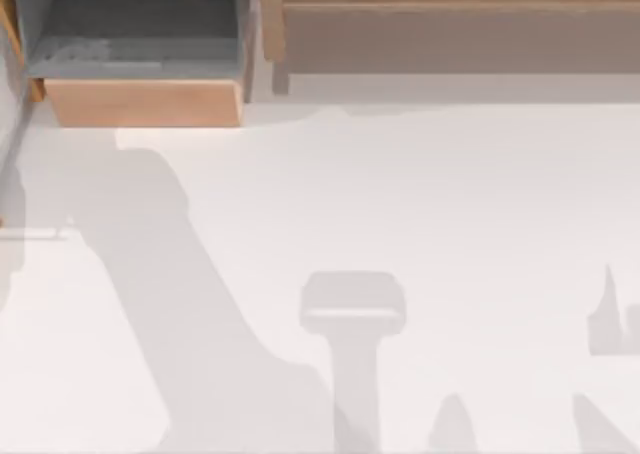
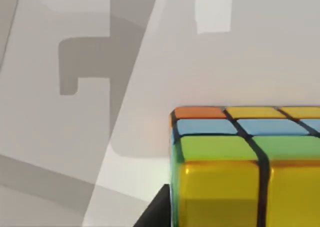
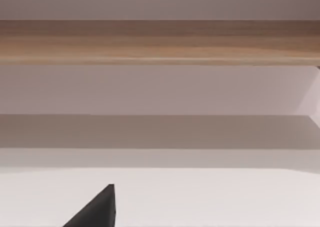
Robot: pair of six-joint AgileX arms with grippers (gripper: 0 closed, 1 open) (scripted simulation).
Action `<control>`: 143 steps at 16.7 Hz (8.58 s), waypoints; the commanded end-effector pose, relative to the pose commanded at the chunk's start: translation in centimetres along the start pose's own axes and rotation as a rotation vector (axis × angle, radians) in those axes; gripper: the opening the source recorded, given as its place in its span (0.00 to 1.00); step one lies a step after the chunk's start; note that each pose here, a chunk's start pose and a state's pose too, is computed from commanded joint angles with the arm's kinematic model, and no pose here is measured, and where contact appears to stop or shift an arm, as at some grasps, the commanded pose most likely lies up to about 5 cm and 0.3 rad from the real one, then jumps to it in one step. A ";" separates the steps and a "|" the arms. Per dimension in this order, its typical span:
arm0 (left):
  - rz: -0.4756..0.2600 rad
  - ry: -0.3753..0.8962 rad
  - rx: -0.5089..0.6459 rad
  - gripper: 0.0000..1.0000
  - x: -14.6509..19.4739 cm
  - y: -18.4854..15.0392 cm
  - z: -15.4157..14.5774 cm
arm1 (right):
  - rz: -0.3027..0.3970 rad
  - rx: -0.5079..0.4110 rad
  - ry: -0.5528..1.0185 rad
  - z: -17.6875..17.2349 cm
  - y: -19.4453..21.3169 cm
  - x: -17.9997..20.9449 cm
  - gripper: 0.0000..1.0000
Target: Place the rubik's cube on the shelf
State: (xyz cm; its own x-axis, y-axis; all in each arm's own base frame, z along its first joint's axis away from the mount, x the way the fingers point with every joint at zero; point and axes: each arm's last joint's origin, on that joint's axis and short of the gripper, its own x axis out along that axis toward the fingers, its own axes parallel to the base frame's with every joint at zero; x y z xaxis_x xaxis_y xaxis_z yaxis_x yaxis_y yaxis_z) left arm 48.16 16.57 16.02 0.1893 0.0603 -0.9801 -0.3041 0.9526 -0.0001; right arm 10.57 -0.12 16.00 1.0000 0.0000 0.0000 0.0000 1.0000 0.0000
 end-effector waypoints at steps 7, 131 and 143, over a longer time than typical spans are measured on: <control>0.000 0.000 0.000 0.00 0.0 0.0 0.0 | 0.000 0.000 0.000 0.0 0.0 0.0 1.00; 0.256 -2.174 0.714 1.00 -15.3 -24.3 -13.7 | 0.000 0.000 0.000 0.0 0.0 0.0 1.00; 1.086 -1.402 1.379 1.00 -3.1 8.1 -21.5 | 0.000 0.000 0.000 0.0 0.0 0.0 1.00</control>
State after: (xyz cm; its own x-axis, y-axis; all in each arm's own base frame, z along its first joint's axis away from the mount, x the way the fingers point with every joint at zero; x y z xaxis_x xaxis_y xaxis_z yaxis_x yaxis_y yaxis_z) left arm 24.99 17.73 14.82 0.9772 0.0544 0.2050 -0.2020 -0.0560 0.9778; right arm 10.57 -0.12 16.00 1.0000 0.0000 0.0000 0.0000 1.0000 0.0000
